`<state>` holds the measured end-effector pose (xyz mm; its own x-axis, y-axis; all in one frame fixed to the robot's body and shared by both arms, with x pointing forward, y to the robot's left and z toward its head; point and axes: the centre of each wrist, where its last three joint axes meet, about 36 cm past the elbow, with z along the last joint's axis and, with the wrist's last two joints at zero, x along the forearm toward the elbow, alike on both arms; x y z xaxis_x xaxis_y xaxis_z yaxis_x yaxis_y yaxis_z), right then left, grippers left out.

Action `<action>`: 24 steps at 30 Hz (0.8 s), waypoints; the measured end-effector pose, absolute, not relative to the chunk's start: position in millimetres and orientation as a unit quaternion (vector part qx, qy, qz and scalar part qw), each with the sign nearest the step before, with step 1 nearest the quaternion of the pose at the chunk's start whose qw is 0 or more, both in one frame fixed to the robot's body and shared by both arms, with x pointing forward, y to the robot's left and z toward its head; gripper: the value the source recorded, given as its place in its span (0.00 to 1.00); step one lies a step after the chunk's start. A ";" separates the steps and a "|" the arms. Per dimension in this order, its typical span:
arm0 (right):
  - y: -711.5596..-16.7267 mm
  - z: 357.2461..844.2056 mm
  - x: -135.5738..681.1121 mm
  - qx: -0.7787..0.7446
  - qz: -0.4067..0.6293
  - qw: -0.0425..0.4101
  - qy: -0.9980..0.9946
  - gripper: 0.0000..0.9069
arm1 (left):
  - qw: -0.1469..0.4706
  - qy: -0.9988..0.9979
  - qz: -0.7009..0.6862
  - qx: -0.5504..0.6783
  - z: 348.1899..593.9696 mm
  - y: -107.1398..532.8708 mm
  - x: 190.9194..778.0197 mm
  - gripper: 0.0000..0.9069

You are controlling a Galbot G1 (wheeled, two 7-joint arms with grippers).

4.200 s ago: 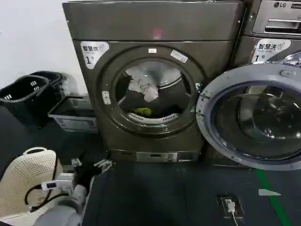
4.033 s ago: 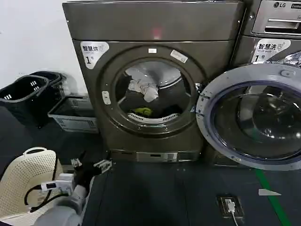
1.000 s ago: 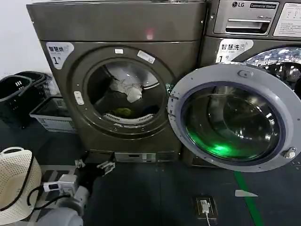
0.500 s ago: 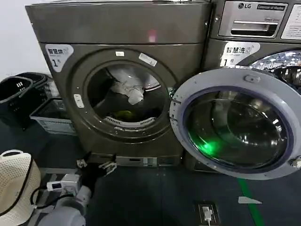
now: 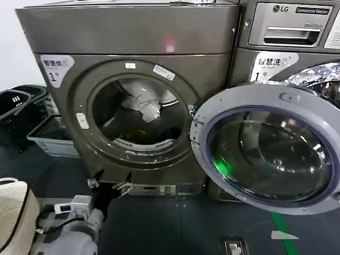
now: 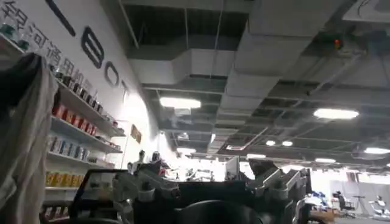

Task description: Grasp the clothes from the dryer.

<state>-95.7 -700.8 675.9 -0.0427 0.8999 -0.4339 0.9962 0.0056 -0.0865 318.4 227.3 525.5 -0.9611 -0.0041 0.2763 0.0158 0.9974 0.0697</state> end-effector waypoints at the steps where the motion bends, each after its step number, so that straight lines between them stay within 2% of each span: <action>1: -700.6 675.8 -95.3 0.679 -0.188 0.128 0.698 1.00 | 0.140 -0.990 -0.036 -0.003 525.3 227.3 318.3 1.00; 24: -699.1 673.2 -95.9 0.680 -0.187 0.126 0.698 1.00 | 0.142 -0.989 -0.038 -0.003 523.9 227.7 318.9 1.00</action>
<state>-95.9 -699.1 673.2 -0.0443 0.9018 -0.4298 0.9959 0.0060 -0.0902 318.9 227.7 523.9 -0.9595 -0.0046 0.2817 0.0172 0.9970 0.0749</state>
